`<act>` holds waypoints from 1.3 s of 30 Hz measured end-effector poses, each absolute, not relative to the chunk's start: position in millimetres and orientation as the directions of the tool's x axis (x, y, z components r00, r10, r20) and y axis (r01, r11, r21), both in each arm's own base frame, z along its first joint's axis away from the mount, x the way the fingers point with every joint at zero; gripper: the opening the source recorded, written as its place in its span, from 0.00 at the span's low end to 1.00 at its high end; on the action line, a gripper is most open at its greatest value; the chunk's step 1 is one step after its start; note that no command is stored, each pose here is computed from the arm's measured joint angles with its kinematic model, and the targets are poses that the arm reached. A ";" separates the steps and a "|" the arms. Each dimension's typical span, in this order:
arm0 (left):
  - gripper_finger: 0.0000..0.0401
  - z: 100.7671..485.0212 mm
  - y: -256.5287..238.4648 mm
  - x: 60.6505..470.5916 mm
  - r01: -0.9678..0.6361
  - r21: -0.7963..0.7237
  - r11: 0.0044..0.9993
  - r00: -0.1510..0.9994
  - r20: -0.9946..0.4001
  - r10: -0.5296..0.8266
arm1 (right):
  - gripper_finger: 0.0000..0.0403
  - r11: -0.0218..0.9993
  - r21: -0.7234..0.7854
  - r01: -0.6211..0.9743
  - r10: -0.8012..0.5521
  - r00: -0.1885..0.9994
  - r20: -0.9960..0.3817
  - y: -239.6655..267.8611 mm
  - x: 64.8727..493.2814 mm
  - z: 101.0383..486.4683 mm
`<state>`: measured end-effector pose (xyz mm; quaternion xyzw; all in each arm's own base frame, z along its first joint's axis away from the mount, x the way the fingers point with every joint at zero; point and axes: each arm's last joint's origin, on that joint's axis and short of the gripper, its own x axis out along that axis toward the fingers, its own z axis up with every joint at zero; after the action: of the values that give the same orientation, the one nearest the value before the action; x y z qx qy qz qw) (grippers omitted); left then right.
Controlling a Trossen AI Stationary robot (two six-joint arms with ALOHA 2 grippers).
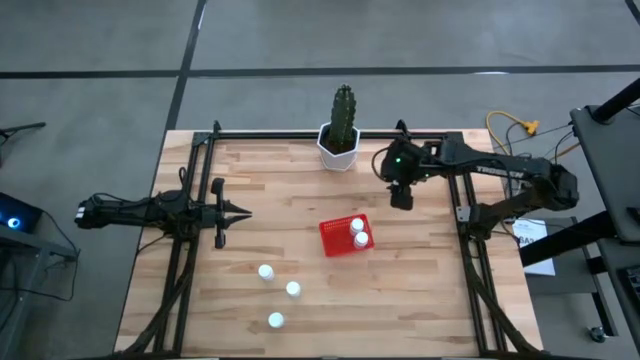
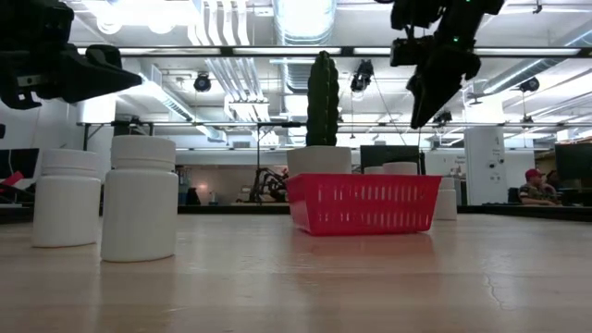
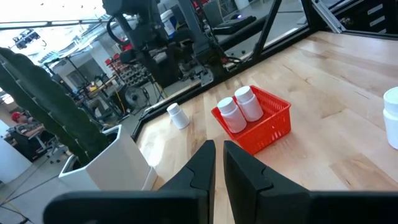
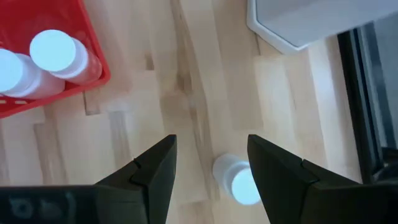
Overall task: Pick and place pill bottles into a basket
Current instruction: Put the white pill bottle into the red bin
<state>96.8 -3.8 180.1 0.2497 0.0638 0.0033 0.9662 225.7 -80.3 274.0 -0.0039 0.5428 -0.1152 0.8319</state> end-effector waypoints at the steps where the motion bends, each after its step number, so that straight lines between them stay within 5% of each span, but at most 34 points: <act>1: 0.04 180.1 -3.8 96.8 0.025 0.483 0.875 0.992 -0.121 0.038 | 0.46 0.972 -0.131 0.195 -0.198 0.383 -0.902 -81.6 223.4 273.6; 24: 0.04 180.1 -3.8 96.8 0.025 0.483 0.875 0.992 -0.121 0.038 | 0.69 0.953 -0.123 0.276 -0.188 0.221 -0.957 -122.7 209.6 242.5; 39: 0.04 180.1 -3.8 96.8 0.025 0.483 0.875 0.992 -0.121 0.038 | 0.69 0.959 -0.107 0.263 -0.158 0.182 -0.970 -128.7 211.2 214.8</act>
<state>96.8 -3.8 180.1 0.2497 0.0634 0.0034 0.9663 211.2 -128.7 214.8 0.0420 0.6245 -0.1372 0.7678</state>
